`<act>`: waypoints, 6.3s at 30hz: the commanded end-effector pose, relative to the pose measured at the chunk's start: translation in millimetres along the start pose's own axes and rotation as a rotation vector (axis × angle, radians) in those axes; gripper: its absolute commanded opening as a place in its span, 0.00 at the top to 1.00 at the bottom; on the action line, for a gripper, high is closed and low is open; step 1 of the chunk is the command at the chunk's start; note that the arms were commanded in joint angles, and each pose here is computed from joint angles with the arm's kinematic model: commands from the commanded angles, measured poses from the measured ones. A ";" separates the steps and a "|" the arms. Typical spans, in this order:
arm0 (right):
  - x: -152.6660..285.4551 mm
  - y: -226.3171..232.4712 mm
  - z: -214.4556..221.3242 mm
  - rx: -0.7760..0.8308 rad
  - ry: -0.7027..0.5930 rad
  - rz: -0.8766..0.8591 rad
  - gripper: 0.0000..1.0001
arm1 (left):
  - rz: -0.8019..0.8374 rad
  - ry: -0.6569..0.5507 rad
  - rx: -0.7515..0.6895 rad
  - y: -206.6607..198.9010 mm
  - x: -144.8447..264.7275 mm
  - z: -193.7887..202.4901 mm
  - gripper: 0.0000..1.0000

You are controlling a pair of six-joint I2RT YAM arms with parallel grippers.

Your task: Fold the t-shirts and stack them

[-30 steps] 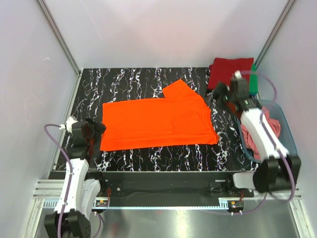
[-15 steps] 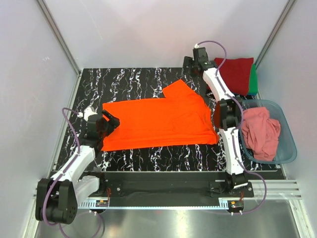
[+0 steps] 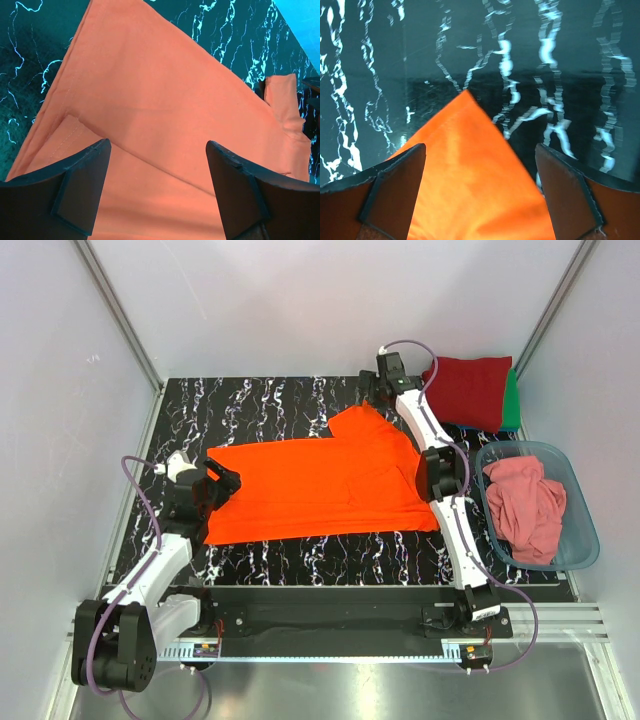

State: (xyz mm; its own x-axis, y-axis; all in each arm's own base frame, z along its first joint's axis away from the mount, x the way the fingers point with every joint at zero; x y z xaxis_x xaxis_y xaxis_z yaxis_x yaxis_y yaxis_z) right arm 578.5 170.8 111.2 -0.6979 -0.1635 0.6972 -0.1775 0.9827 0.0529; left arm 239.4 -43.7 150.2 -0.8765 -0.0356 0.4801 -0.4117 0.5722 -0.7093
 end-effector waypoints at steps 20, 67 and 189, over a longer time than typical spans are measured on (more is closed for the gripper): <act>1.2 22.7 -8.0 -0.020 -0.047 -0.100 1.00 | 0.031 -0.009 -0.065 -18.4 -6.2 -11.2 0.20; 28.7 23.4 14.9 -0.043 0.049 -0.203 1.00 | -0.583 0.054 -0.088 -25.9 -208.7 -82.4 0.44; -19.3 49.5 -10.8 -0.377 -0.051 -0.568 0.26 | -0.225 1.076 -0.180 -25.6 115.9 284.8 0.40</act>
State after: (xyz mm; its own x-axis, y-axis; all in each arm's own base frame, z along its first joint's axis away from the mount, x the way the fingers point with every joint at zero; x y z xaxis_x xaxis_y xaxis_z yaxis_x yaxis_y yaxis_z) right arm 580.9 209.2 100.2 -0.5680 -0.5965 0.5671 -0.1660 0.7579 0.6310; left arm 111.3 -304.2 99.2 -0.2212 0.6429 0.7333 -0.2918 0.6738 -0.6788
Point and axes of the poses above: each gripper's point midway between its finger pads, its own x axis back along the fingers, its own y axis along the line the jaws close on, z = x × y, the point moved 9 cm from there along x, back along the fingers, and after that the axes turned 13 degrees about x, right-handed, at the moved point
